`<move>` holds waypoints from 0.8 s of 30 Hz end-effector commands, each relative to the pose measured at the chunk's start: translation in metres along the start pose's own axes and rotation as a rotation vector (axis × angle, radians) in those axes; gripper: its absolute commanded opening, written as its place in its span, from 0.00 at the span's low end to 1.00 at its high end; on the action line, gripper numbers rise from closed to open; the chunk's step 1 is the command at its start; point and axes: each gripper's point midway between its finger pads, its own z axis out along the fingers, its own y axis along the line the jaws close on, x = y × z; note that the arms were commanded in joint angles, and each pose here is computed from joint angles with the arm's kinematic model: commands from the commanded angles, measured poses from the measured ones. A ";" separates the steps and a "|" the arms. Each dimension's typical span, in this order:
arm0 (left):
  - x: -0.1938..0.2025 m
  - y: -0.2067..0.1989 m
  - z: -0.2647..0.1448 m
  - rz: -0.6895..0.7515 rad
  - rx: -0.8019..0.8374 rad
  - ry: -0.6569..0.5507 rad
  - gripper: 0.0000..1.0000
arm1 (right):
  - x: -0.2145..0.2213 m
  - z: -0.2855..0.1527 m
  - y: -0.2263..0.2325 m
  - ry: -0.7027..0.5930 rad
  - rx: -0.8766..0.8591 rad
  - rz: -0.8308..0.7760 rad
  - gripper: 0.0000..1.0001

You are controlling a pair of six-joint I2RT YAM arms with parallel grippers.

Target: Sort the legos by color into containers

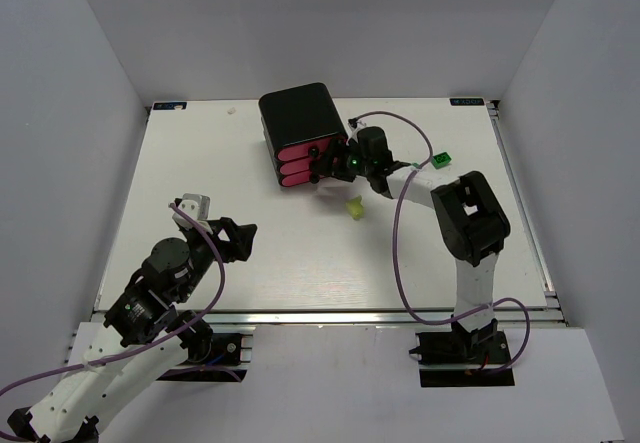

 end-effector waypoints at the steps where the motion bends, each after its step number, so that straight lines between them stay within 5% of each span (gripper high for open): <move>1: 0.000 -0.001 -0.001 0.001 0.007 -0.001 0.87 | -0.029 0.008 0.020 -0.092 -0.039 0.029 0.66; 10: 0.002 0.000 0.000 0.003 0.003 0.004 0.87 | -0.034 0.019 0.014 -0.093 -0.002 0.089 0.59; 24: 0.002 0.003 0.000 -0.002 -0.016 0.003 0.87 | -0.020 0.014 0.007 -0.065 -0.005 0.151 0.22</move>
